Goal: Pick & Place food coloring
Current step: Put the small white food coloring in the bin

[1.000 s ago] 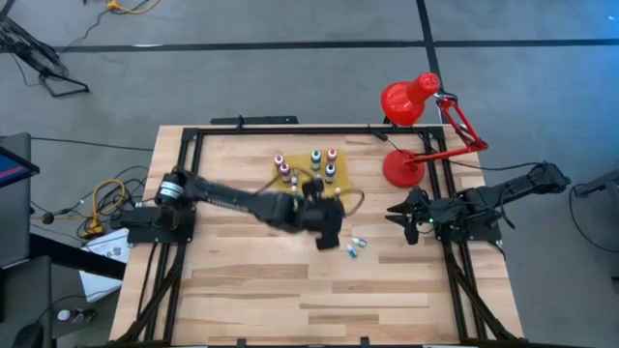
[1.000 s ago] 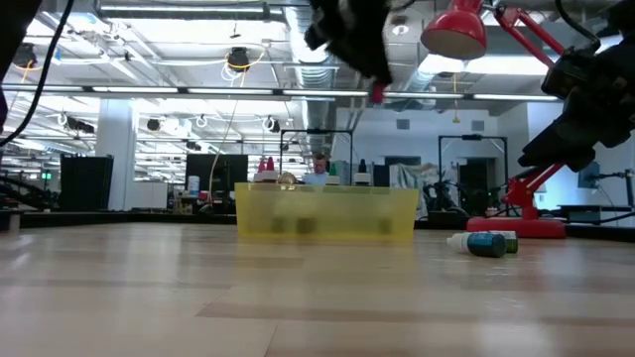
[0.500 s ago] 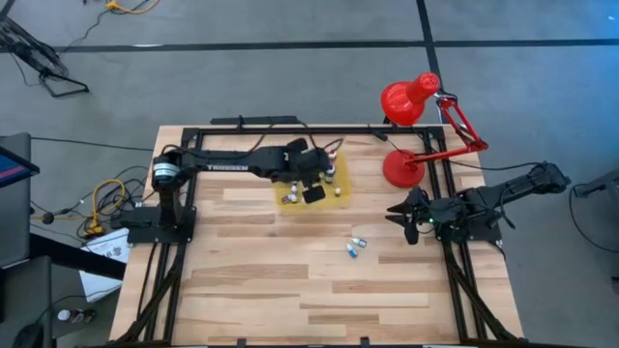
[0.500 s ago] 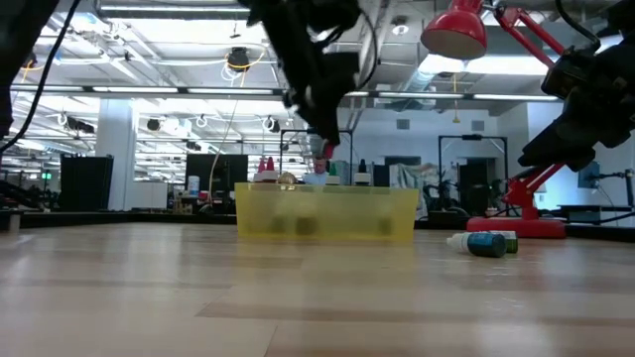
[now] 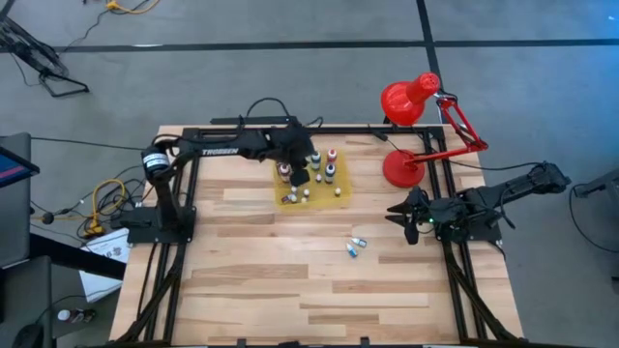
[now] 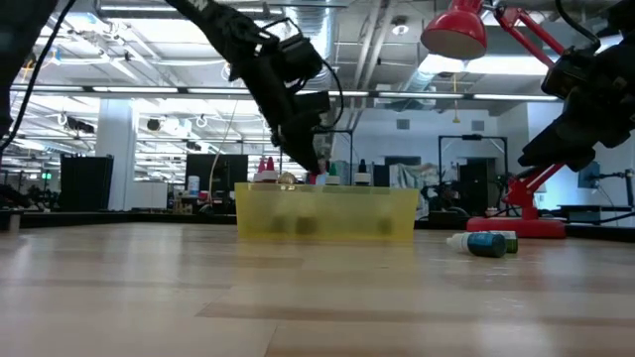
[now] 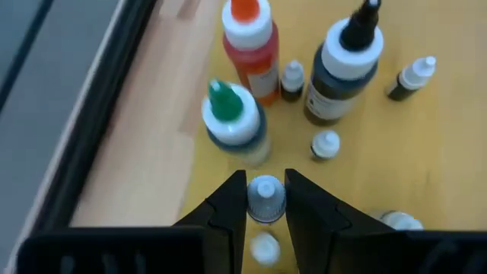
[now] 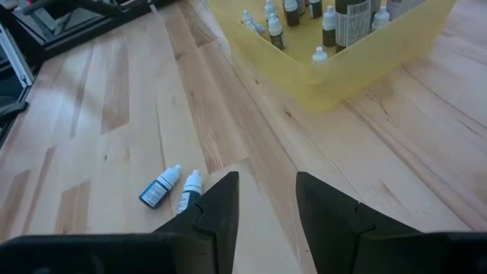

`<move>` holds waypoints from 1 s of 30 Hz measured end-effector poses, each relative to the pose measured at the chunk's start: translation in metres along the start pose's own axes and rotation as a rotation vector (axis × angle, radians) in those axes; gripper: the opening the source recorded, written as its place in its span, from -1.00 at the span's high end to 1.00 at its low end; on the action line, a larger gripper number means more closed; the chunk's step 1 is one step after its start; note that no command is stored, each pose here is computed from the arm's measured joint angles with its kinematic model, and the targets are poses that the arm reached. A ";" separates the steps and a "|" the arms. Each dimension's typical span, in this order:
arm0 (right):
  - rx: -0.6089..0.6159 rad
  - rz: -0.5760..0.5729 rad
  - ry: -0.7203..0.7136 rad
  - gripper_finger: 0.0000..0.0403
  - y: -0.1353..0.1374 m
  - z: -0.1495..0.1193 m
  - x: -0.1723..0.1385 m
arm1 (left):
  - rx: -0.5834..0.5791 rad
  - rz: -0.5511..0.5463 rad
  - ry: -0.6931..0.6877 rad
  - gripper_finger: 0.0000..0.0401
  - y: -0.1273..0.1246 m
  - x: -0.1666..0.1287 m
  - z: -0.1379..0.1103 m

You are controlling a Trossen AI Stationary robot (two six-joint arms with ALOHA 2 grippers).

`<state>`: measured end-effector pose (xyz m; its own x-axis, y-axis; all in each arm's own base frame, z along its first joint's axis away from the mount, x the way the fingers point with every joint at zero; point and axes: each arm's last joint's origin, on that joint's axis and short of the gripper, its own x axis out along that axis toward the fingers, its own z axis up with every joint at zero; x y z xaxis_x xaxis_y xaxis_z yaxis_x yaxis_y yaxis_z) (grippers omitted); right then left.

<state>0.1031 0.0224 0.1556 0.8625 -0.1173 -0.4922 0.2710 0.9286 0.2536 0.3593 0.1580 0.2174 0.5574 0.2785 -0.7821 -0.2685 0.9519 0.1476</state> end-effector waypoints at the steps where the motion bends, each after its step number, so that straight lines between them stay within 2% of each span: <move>1: 0.000 0.001 0.000 0.39 0.000 0.000 0.000 | 0.026 -0.016 -0.016 0.66 0.004 0.002 -0.001; 6: 0.000 0.000 0.000 0.39 0.000 0.000 0.000 | 0.158 -0.120 -0.063 0.66 0.021 0.015 -0.016; 11: 0.000 0.001 0.000 0.39 0.000 0.000 0.000 | 0.238 -0.197 -0.093 0.66 0.030 0.022 -0.034; 20: 0.000 0.001 0.000 0.39 0.000 0.000 0.000 | 0.254 -0.183 -0.122 0.66 0.036 0.024 -0.037; 27: 0.000 0.000 0.000 0.39 0.000 0.000 0.000 | 0.236 -0.180 -0.156 0.66 0.033 0.018 -0.022; 30: 0.000 0.001 0.000 0.39 0.000 0.000 0.000 | 0.295 -0.176 -0.162 0.66 0.035 0.015 -0.016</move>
<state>0.1031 0.0225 0.1558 0.8627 -0.1168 -0.4920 0.2706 0.9286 0.2540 0.3455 0.1930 0.2010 0.6985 0.1016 -0.7084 0.0671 0.9762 0.2061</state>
